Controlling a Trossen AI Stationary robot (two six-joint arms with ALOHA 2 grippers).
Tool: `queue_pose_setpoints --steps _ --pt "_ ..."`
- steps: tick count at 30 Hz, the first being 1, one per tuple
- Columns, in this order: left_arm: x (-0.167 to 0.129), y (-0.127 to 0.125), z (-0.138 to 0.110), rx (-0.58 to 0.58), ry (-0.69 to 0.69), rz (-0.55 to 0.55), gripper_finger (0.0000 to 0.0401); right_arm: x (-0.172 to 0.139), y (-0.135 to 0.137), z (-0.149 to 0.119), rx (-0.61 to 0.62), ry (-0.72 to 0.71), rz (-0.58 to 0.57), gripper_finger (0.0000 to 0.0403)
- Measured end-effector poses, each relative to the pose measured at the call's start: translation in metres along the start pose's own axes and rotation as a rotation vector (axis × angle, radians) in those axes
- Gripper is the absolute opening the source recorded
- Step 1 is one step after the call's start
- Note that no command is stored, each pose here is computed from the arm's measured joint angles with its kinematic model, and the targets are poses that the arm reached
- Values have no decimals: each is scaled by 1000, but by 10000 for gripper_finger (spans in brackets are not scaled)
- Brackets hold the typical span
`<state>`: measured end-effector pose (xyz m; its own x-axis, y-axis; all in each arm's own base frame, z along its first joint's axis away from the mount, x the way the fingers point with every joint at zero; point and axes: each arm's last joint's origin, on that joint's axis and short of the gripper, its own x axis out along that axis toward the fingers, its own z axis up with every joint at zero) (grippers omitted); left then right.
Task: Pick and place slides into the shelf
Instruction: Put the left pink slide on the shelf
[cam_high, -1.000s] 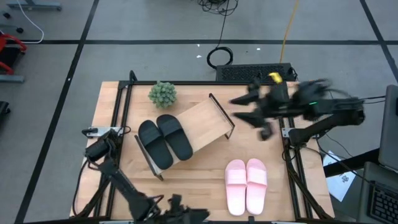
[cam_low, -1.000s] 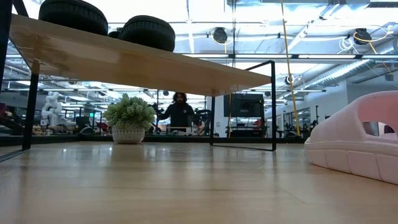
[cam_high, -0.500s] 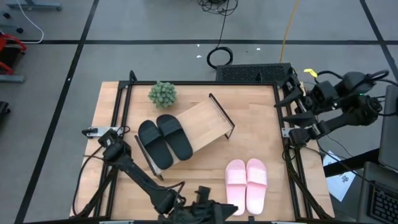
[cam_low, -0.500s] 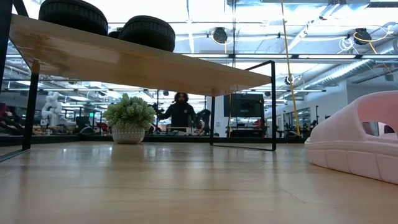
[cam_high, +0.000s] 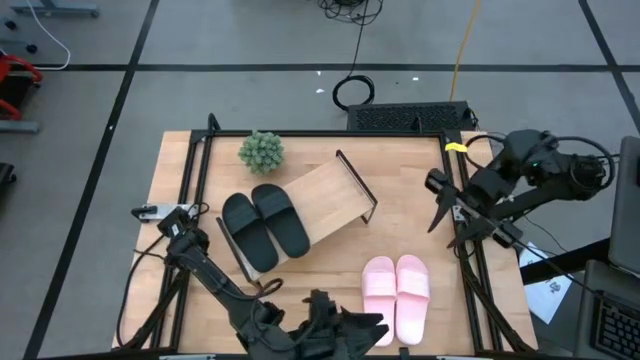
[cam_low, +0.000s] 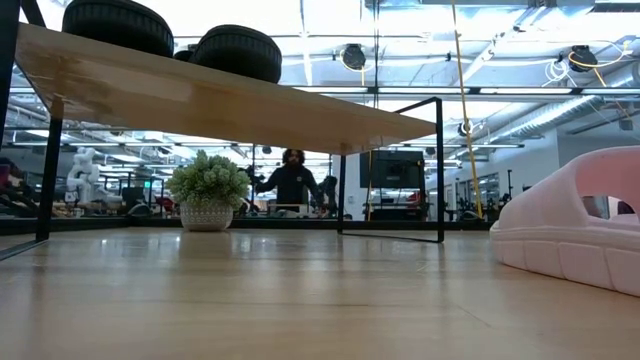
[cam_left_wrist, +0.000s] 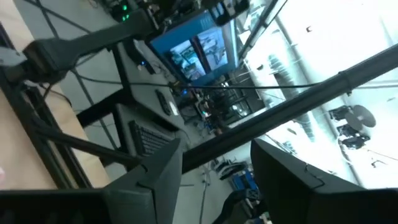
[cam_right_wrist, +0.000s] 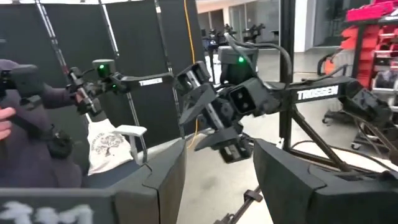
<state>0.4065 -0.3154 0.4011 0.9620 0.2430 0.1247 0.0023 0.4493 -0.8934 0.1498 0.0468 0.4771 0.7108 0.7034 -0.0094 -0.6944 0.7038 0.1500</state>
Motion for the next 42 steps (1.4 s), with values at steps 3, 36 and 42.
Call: queue_pose_setpoints --steps 3,36,42 --pt "-4 -5 0 6 -9 -23 190 2 1 2 -22 -18 18 178" --pt "-198 -107 38 506 -59 214 191 168 53 -163 222 820 -514 178" --pt "-206 -108 37 529 -42 203 191 183 49 -185 251 920 -514 178"
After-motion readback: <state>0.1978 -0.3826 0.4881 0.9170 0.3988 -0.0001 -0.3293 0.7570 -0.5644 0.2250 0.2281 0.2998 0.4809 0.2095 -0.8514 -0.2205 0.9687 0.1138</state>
